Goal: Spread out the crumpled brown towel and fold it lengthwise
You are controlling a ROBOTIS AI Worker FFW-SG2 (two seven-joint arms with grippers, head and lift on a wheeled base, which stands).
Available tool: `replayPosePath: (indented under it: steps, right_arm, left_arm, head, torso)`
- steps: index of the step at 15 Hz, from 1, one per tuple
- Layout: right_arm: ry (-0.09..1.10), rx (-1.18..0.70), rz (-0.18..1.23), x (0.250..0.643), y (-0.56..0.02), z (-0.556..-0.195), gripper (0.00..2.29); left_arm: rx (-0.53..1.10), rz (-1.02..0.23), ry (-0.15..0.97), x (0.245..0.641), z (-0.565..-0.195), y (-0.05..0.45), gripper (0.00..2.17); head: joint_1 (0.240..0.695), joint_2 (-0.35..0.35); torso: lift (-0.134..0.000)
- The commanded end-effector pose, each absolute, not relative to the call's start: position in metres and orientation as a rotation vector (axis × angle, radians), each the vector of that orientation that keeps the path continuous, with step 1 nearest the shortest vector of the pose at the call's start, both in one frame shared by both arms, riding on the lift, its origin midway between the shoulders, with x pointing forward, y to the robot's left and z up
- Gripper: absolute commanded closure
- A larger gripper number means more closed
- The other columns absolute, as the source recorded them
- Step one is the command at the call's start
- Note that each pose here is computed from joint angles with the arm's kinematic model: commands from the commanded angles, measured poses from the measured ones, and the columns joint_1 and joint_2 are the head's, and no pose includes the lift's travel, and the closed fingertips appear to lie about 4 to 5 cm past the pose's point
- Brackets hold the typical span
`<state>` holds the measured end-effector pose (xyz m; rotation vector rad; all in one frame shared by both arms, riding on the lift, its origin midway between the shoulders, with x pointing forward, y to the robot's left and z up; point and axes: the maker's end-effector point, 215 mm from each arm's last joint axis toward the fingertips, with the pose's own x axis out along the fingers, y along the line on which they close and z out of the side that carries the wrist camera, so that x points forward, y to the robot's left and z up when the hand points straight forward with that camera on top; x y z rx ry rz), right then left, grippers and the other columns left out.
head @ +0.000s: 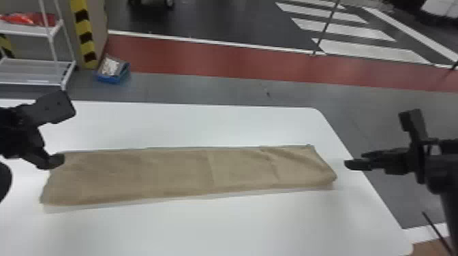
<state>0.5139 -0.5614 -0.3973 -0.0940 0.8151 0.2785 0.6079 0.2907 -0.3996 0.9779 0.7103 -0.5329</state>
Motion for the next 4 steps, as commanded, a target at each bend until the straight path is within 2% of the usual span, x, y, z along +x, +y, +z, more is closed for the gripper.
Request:
replayPosePath:
  steps: [1, 4]
  right_arm:
    - [0.815, -0.101, 0.275, 0.5157, -0.5611, -0.3974, 0.17]
    - [0.814, -0.102, 0.278, 0.5176, -0.5588, -0.397, 0.17]
  left_arm:
    - [0.974, -0.528, 0.71, 0.6079, -0.3983, 0.2924, 0.06]
    - [0.967, -0.523, 0.712, 0.6044, -0.3998, 0.296, 0.06]
  head:
    - [0.695, -0.26]
    - [0.695, -0.257]
  torso:
    - [-0.12]
    - [-0.12]
